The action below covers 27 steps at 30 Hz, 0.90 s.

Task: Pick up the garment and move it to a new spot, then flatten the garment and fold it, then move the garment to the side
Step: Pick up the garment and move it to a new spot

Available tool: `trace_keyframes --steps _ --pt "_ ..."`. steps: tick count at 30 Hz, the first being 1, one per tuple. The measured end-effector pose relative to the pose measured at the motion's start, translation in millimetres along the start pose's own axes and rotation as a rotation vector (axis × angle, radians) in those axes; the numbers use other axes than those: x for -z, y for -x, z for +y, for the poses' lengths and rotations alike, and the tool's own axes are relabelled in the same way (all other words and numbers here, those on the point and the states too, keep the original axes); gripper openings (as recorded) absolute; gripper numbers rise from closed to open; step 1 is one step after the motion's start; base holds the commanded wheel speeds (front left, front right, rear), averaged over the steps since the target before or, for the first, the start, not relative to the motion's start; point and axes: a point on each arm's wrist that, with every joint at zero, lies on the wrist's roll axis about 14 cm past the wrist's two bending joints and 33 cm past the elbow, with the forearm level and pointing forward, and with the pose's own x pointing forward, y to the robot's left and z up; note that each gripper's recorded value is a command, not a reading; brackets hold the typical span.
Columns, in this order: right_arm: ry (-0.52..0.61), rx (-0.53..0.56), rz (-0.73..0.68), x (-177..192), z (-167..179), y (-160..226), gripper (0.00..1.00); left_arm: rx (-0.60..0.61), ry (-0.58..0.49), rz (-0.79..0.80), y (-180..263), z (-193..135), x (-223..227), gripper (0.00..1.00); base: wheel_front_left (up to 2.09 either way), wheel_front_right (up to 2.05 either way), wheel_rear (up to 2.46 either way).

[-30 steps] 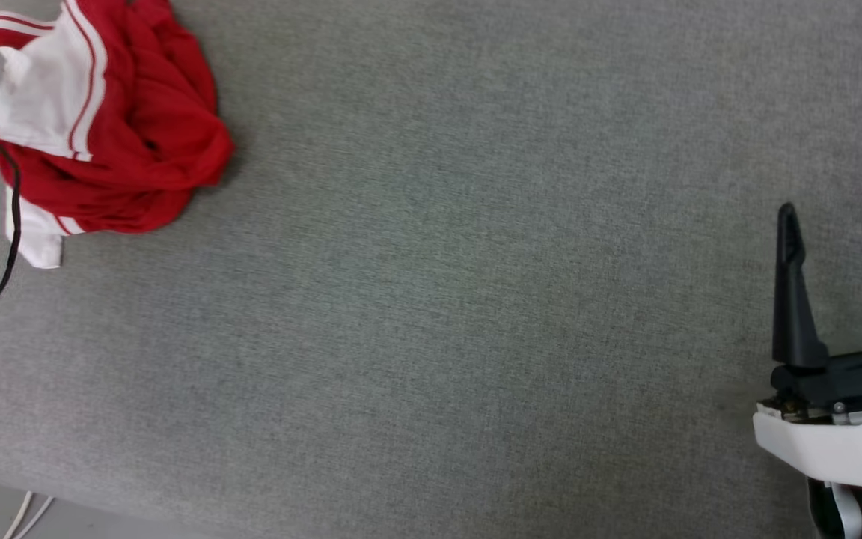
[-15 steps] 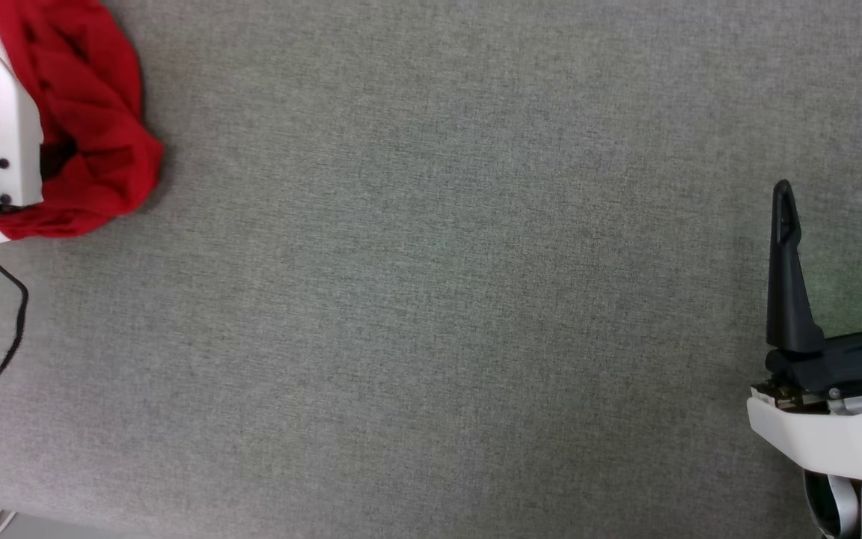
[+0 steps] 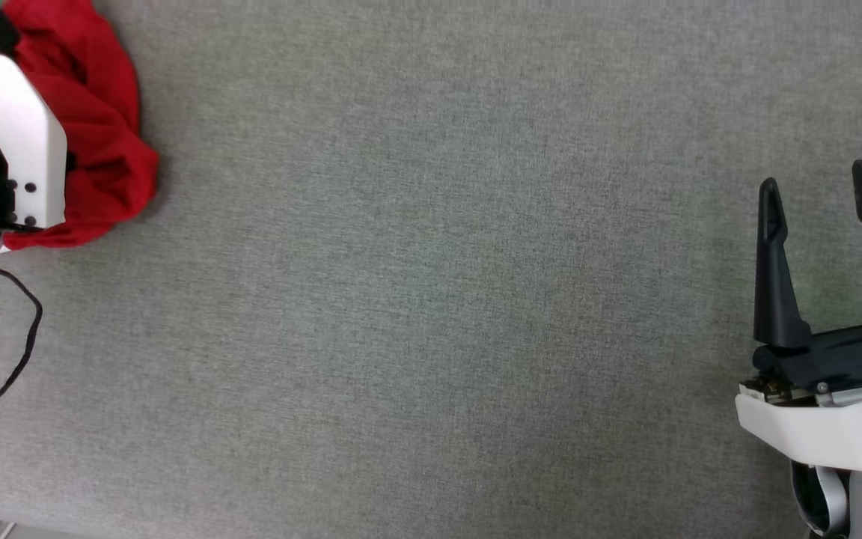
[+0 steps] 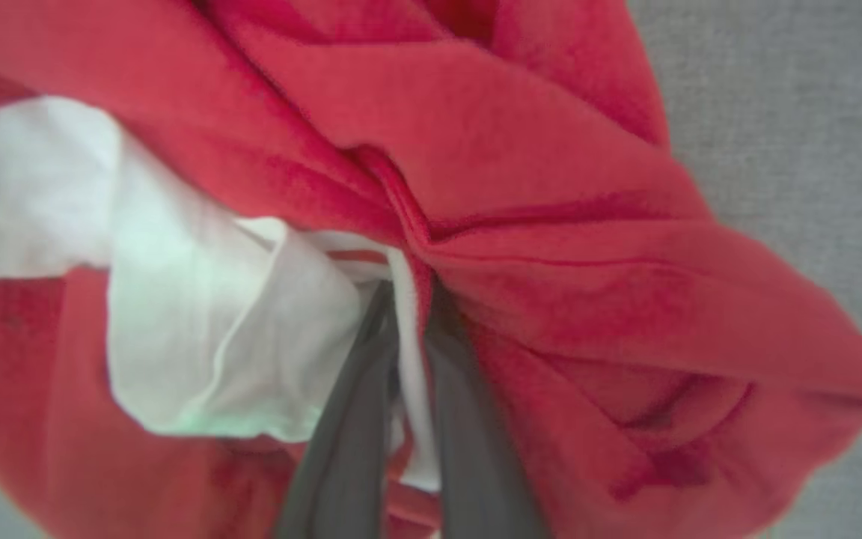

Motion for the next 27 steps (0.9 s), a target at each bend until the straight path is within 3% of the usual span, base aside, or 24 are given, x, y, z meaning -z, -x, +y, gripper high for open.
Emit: trace_keyframes --steps 9,14,19,27 --pt "-0.024 -0.013 -0.066 -37.3 8.8 6.6 1.0 -0.061 -0.085 -0.318 89.0 15.3 -62.8 0.0 0.0 0.0 0.0" --pt "-0.041 -0.021 -0.099 -57.6 14.3 13.8 1.0 -0.071 -0.17 -0.501 151.3 3.4 -98.0 0.0 0.0 0.0 0.0" --pt "-0.05 -0.009 -0.132 -77.8 12.4 25.5 1.0 -0.063 -0.29 -0.624 200.4 -25.4 -119.6 0.0 0.0 0.0 0.0" --pt "-0.04 0.061 -0.163 -101.5 -7.4 53.8 1.0 0.016 -0.512 -0.799 265.1 -106.5 -149.0 0.0 0.0 0.0 0.0"
